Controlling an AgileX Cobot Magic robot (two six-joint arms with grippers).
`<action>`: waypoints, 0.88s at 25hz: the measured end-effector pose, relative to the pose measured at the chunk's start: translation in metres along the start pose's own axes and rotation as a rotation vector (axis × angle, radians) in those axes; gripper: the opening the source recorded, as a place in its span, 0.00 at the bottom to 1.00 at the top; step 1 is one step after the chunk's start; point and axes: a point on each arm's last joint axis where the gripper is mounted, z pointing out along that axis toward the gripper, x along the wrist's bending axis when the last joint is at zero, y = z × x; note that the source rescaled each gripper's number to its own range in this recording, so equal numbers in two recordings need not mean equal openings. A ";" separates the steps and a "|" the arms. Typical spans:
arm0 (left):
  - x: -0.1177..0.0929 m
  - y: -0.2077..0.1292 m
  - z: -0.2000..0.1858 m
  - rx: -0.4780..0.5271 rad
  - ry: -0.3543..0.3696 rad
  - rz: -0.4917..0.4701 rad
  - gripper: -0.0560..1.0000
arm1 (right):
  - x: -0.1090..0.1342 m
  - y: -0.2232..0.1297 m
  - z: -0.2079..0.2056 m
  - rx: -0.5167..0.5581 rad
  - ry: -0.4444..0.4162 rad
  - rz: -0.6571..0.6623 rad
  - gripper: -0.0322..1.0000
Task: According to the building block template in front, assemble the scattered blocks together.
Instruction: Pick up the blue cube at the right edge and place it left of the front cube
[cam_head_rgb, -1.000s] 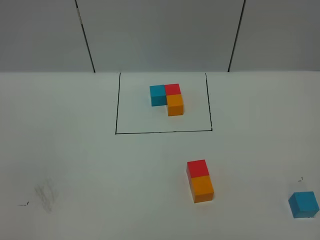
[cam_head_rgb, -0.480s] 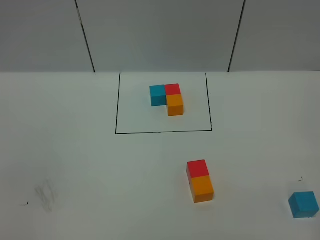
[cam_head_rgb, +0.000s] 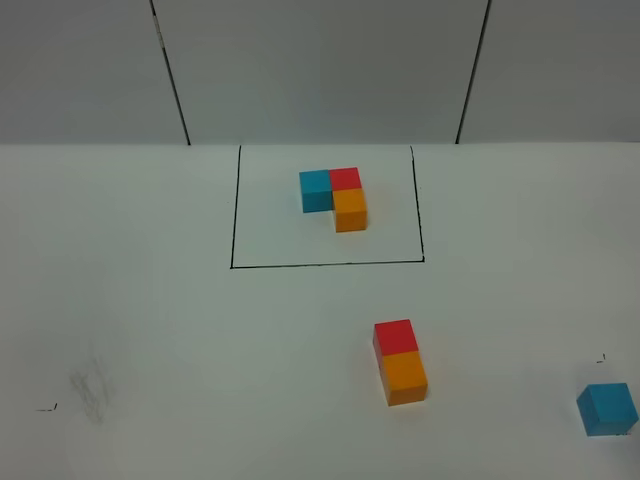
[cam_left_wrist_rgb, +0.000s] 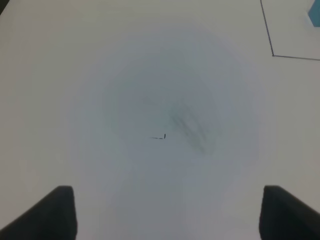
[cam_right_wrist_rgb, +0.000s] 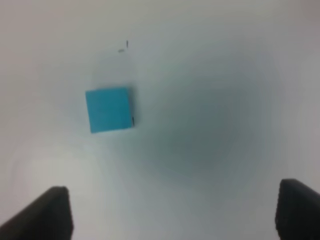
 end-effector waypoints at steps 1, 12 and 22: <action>0.000 0.000 0.000 0.000 0.000 0.000 0.67 | 0.001 0.002 0.003 0.008 -0.002 -0.002 0.68; 0.000 0.000 0.000 0.000 0.000 0.000 0.67 | 0.021 0.031 0.092 0.190 -0.032 -0.072 0.68; 0.000 0.000 0.000 0.000 0.000 0.000 0.67 | 0.029 0.032 0.121 0.218 -0.006 -0.059 0.68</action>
